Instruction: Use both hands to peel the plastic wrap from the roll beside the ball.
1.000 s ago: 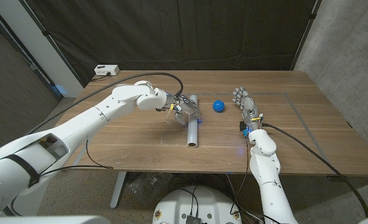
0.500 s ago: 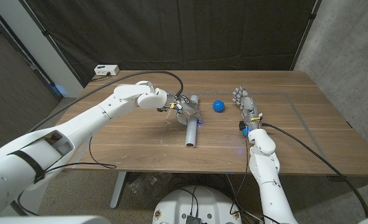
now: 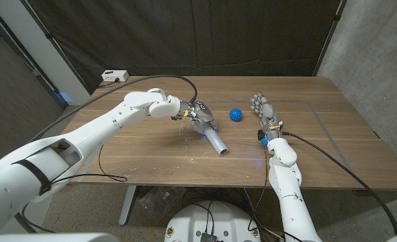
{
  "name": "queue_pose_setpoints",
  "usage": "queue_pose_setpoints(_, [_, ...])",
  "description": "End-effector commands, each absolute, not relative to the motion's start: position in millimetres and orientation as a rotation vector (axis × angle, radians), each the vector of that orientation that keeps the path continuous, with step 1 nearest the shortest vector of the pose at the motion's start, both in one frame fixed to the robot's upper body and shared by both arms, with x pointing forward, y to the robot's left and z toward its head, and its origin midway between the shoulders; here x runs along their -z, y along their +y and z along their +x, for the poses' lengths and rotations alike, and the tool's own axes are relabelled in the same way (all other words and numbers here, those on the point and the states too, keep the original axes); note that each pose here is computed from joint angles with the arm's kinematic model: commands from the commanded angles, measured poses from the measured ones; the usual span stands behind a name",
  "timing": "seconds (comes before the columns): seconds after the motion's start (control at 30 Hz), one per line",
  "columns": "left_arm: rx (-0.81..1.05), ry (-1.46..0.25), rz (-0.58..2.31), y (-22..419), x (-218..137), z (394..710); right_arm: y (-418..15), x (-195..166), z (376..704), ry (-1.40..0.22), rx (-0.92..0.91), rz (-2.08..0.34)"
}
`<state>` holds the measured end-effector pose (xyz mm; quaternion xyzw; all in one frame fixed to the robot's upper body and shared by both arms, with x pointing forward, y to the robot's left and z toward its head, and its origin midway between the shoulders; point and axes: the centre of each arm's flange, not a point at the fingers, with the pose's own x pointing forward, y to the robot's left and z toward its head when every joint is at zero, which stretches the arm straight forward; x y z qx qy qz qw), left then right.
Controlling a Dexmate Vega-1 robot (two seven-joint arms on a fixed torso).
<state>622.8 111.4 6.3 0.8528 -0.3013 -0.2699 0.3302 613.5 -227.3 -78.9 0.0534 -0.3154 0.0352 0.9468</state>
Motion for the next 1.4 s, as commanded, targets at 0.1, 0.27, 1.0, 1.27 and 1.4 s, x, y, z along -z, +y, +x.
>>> queue_pose_setpoints(0.1, [0.607,-0.955,2.129,119.8,-5.0,619.5,-226.1,76.8,613.1,-0.645,-0.075,0.099])
queue_pose_setpoints(0.27, [0.565,-0.995,2.016,123.9,-12.5,616.0,-225.7,76.8,611.4,-0.645,-0.078,0.096])
queue_pose_setpoints(1.0, [0.435,-0.992,1.507,149.4,-48.8,609.0,-227.1,82.3,601.5,-0.653,-0.077,0.096])
queue_pose_setpoints(1.27, [0.385,-0.991,1.217,164.0,-63.8,608.1,-228.0,80.2,600.9,-0.659,-0.081,0.092])
queue_pose_setpoints(1.4, [0.382,-0.973,1.039,170.3,-67.0,610.2,-228.1,79.1,601.1,-0.66,-0.084,0.09])
